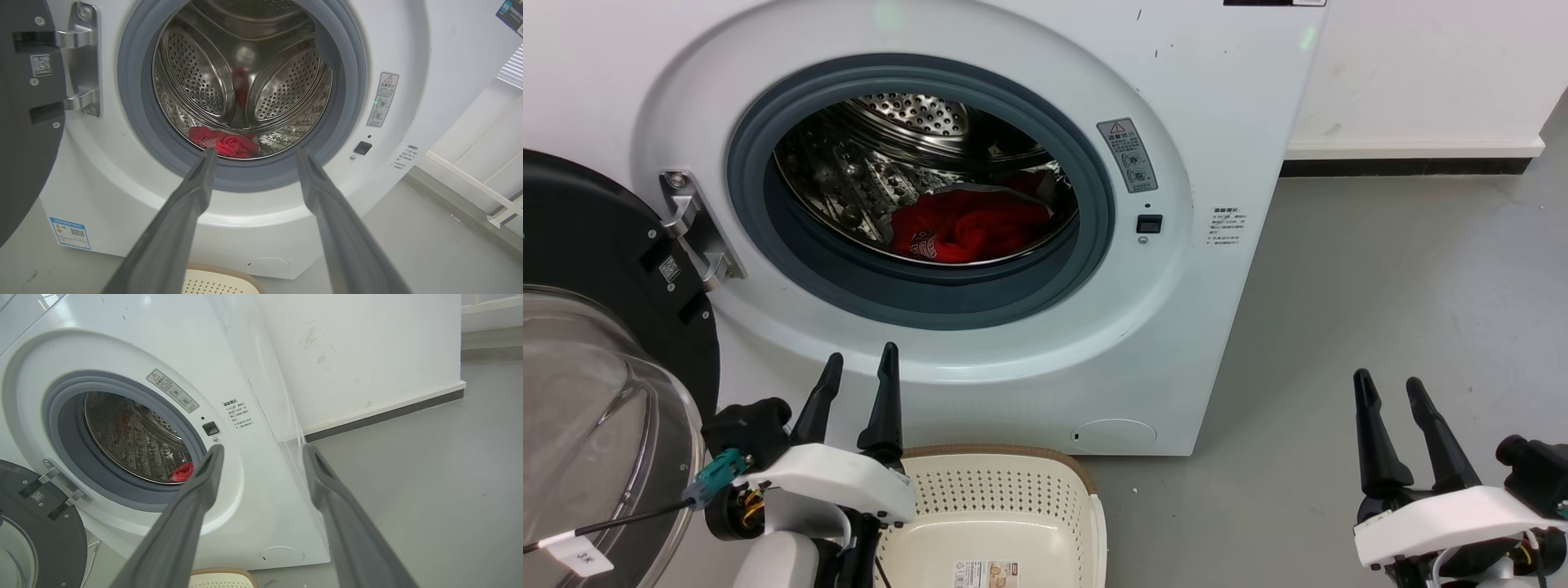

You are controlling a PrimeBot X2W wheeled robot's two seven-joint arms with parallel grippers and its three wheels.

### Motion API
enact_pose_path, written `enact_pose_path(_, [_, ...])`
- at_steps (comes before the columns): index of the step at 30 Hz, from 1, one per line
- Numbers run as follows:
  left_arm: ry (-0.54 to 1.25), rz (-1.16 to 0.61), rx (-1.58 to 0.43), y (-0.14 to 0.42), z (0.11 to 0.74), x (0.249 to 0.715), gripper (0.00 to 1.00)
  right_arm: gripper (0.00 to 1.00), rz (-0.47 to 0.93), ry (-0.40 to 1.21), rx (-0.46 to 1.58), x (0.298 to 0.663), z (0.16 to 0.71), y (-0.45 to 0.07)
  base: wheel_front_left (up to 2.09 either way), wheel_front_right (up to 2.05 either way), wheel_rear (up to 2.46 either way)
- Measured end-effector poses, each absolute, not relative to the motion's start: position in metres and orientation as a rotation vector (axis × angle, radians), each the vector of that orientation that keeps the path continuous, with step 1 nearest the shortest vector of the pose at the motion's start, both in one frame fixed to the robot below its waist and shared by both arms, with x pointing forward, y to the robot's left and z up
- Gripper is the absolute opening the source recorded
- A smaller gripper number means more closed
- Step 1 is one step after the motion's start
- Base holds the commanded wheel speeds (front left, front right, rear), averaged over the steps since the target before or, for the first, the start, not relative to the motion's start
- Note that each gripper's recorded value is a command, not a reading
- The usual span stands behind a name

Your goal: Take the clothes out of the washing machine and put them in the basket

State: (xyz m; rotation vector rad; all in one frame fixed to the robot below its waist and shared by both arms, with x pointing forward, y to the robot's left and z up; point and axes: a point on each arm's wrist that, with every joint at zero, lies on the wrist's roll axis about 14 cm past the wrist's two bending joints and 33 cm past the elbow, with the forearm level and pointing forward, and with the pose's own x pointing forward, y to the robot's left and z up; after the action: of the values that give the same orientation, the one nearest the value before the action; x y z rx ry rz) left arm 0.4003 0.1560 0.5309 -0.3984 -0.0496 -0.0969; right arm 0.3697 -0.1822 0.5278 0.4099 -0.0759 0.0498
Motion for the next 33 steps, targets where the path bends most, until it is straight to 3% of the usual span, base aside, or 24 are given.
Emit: enact_pose_path(33, [-0.109,-0.094,-0.087,0.158,0.532,0.398,1.00,1.00,0.103,-0.067,0.053,0.367,0.528,-0.169,0.00,0.00,0.00])
